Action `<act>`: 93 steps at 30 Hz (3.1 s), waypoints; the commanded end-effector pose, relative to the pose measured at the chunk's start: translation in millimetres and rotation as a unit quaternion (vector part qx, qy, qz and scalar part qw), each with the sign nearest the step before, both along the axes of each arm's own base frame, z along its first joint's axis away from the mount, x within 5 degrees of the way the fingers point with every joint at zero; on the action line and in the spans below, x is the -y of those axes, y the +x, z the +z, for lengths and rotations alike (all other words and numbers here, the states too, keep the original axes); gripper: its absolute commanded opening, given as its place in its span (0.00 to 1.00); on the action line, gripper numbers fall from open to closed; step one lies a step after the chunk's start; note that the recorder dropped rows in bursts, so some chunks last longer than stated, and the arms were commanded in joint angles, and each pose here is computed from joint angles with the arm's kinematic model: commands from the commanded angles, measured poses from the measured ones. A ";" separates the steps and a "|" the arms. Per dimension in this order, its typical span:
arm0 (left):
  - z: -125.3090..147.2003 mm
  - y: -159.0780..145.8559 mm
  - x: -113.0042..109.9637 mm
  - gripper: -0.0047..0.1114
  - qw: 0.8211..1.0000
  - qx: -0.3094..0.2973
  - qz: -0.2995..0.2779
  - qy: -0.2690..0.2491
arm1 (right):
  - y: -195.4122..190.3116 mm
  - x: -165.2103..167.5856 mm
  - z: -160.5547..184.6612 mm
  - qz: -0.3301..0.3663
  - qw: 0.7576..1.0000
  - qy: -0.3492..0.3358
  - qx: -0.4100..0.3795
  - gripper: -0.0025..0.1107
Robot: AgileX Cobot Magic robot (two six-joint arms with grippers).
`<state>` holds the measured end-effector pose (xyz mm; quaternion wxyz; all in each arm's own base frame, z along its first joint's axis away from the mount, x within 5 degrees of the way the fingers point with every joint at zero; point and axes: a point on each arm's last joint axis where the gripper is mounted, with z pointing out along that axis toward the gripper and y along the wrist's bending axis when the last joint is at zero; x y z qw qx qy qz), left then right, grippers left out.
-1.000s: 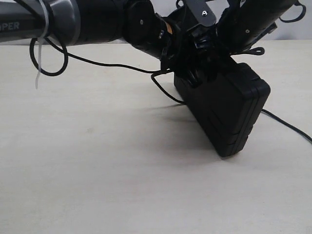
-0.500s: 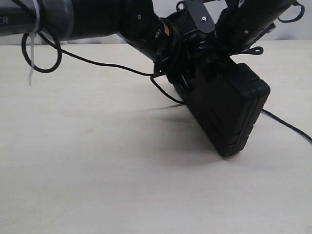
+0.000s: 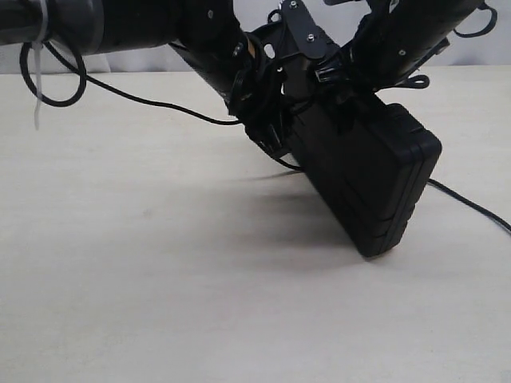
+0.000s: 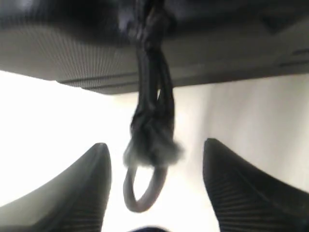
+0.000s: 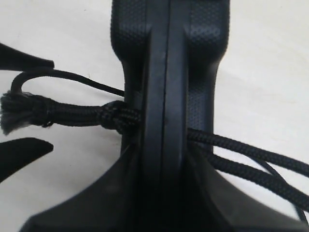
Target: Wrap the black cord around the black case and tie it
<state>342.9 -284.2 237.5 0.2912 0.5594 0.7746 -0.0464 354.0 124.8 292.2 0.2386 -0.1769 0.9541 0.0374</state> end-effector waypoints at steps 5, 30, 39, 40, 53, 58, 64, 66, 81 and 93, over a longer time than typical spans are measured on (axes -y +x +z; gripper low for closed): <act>-6.7 4.2 -0.5 0.50 1.000 0.004 0.002 0.001 | -4.4 -0.1 -5.2 0.000 1.000 -0.003 -0.030 0.19; -11.4 8.7 18.6 0.04 0.995 0.004 0.004 -0.104 | -4.8 -0.4 -5.3 0.000 0.999 -0.001 -0.032 0.19; -13.2 7.3 17.0 0.08 0.996 -0.006 0.000 -0.093 | -4.8 -0.4 -5.3 0.000 0.999 -0.001 -0.032 0.19; -13.2 7.3 17.0 0.11 0.996 -0.006 0.000 -0.093 | -4.8 -0.4 -5.3 0.000 0.999 -0.001 -0.032 0.19; -15.2 5.5 15.5 0.23 0.997 -0.014 -0.008 -0.078 | -4.5 -3.2 -4.7 0.020 0.999 0.007 -0.027 0.50; -15.8 5.8 14.4 0.23 0.998 -0.009 -0.013 -0.068 | -6.6 -4.0 -3.6 0.040 0.999 0.005 -0.030 0.50; -16.5 10.2 8.4 0.23 0.998 -0.007 0.002 -0.059 | -12.6 -6.0 4.5 0.055 0.998 0.022 -0.030 0.50; -17.1 12.8 4.1 0.23 0.998 -0.012 0.010 -0.057 | -13.1 -5.8 4.9 0.055 0.998 0.022 -0.030 0.50; -12.4 16.7 -8.1 0.23 0.998 -0.022 0.019 -0.050 | -21.1 -11.5 9.7 0.079 0.994 0.055 -0.050 0.50; -12.5 15.3 -9.4 0.23 0.999 -0.027 0.015 -0.041 | -43.6 2.7 58.6 0.153 0.986 0.003 0.061 0.50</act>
